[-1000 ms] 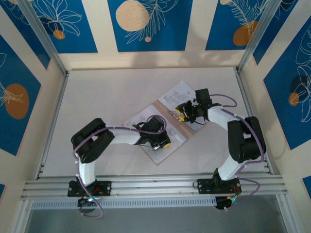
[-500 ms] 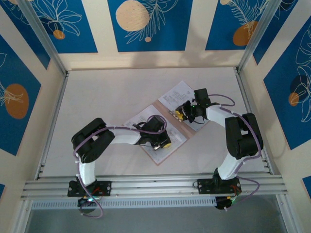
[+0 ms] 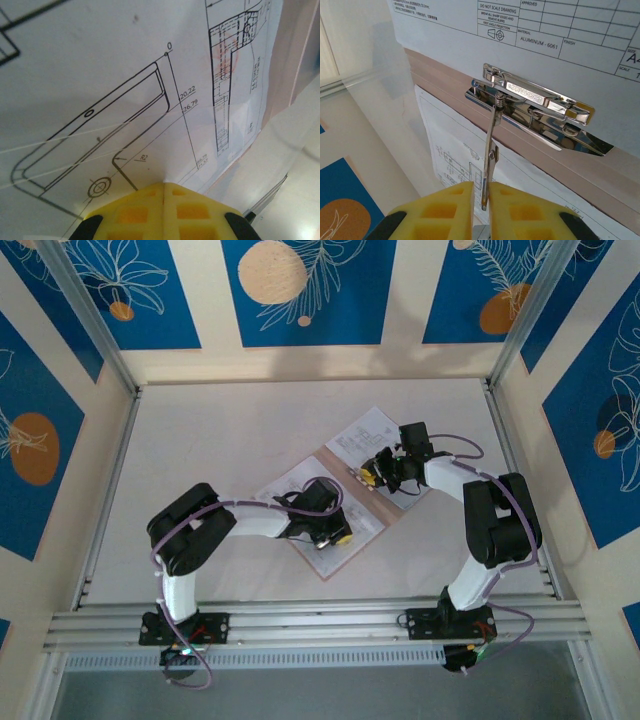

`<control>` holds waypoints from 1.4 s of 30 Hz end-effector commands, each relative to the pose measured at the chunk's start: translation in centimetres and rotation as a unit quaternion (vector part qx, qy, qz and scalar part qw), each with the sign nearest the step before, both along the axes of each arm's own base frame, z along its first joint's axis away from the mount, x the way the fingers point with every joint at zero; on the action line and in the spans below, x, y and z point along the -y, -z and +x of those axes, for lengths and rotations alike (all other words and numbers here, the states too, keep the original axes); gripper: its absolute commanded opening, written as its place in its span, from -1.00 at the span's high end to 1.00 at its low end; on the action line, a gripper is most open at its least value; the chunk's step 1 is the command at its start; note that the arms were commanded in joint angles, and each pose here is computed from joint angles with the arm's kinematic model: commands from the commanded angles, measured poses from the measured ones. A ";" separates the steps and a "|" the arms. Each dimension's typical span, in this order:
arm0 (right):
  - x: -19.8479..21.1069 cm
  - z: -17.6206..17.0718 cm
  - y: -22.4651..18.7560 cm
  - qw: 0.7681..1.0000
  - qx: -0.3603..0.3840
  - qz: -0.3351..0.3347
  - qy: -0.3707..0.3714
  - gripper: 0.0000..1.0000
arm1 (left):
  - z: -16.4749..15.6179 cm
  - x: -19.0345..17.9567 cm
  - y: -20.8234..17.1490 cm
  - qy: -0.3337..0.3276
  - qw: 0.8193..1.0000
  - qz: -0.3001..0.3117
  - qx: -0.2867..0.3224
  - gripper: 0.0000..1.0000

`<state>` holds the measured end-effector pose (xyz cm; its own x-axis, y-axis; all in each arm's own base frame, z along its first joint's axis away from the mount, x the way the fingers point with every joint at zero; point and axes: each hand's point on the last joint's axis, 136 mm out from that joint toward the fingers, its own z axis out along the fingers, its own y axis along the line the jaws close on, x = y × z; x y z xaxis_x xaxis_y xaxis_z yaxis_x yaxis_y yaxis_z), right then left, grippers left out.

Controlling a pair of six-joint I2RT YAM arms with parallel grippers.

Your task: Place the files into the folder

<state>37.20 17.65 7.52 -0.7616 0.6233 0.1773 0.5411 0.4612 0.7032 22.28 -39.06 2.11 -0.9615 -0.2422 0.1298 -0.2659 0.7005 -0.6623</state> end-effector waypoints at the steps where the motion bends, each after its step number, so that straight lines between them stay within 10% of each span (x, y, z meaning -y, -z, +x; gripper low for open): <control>1: -0.3 -0.2 -0.3 1.000 0.000 0.008 -0.007 0.67 | -1.9 -1.7 3.2 0.007 0.998 0.058 -0.038 1.00; 42: 4.4 -4.8 7.7 0.994 -0.073 -0.081 -0.015 1.00 | -2.0 -4.6 3.7 -0.026 0.996 0.068 -0.054 1.00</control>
